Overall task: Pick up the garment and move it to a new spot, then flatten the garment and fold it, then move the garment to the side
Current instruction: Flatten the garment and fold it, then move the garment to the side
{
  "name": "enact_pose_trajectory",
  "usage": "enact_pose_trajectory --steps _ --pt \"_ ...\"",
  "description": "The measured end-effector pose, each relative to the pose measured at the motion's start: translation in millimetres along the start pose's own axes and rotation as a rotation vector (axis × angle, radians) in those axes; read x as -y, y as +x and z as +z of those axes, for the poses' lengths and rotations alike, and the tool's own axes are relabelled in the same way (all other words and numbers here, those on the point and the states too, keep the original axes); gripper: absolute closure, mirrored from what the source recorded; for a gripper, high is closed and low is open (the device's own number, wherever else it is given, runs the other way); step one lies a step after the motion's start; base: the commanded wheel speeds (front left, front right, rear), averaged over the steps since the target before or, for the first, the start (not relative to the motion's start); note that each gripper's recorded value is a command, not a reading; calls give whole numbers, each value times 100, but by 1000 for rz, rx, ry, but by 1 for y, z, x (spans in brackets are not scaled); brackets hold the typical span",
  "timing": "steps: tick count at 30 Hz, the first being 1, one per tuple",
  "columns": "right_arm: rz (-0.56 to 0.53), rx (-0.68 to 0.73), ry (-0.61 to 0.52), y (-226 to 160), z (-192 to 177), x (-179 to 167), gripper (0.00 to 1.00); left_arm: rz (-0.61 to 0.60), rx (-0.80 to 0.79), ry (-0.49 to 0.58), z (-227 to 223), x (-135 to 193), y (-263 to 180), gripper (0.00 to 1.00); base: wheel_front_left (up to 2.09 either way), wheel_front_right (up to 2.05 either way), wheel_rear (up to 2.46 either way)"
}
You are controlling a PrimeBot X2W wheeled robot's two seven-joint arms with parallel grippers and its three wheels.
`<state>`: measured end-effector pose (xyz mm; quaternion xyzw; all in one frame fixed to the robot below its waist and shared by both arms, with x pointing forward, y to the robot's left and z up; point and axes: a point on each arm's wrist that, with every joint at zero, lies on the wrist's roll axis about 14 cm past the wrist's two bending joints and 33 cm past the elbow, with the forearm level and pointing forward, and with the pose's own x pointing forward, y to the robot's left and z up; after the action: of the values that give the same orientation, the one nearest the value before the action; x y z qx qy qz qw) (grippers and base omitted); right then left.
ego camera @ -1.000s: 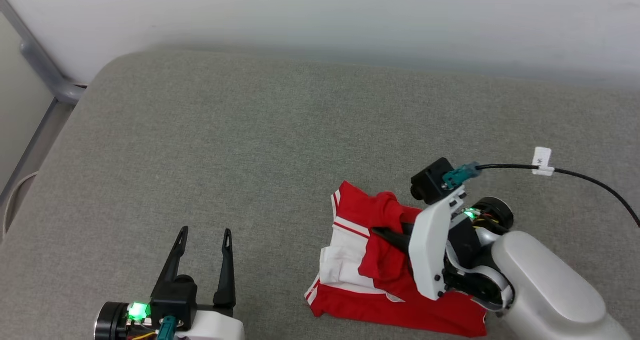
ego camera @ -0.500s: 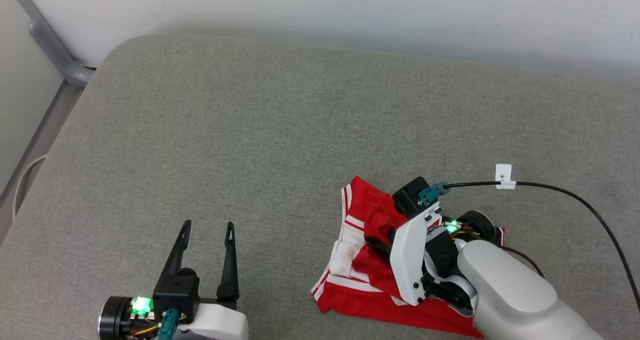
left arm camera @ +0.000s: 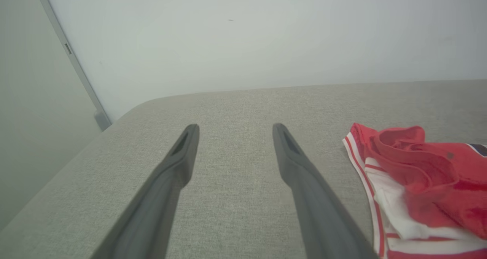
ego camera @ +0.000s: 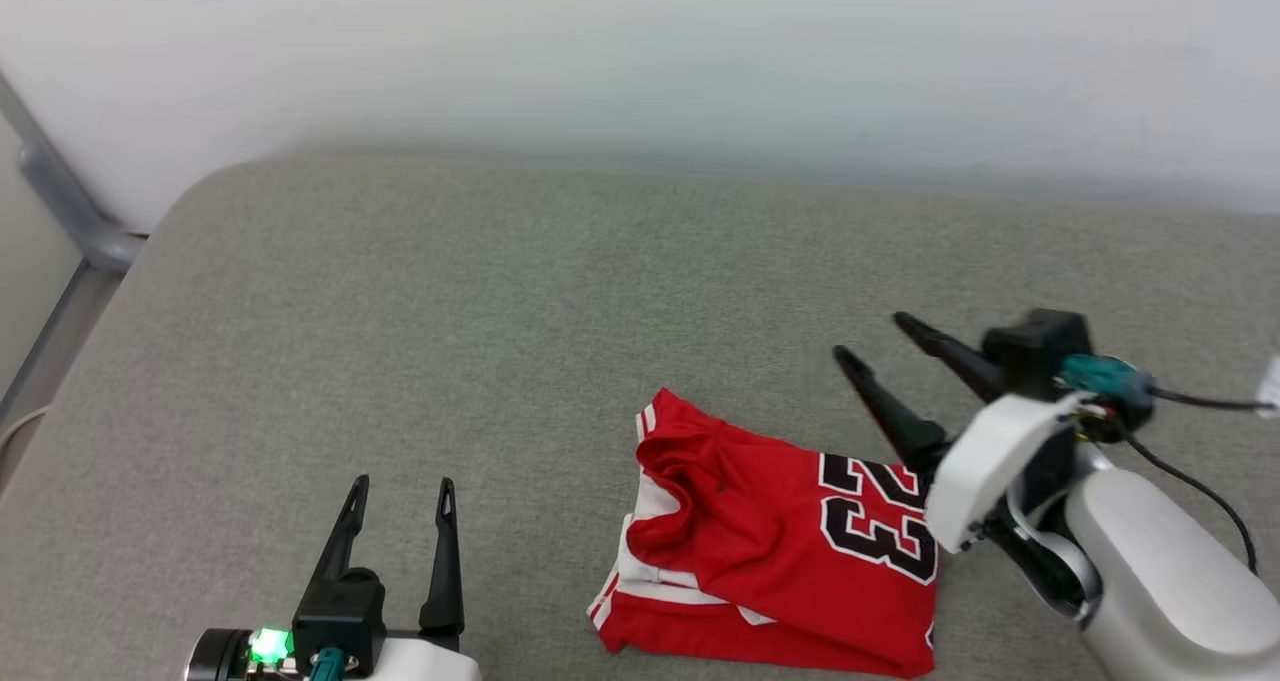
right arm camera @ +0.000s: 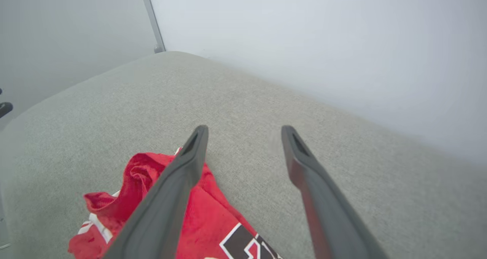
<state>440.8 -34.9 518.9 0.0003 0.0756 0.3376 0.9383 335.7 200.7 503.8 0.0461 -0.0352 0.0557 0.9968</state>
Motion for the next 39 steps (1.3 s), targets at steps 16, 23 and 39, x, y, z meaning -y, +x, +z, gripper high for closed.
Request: enact_pose_trajectory --steps 16,23,39 --pt "-499 388 -96 -120 36 74 0 -65 27 -11 7 15 -3 0 0 0 0" --pt "-589 403 -30 -151 20 65 0 -75 36 -6 10 16 -4 0 0 0 0" --pt "-599 326 43 -167 -15 46 0 -72 39 -15 11 12 -13 0 0 0 0"
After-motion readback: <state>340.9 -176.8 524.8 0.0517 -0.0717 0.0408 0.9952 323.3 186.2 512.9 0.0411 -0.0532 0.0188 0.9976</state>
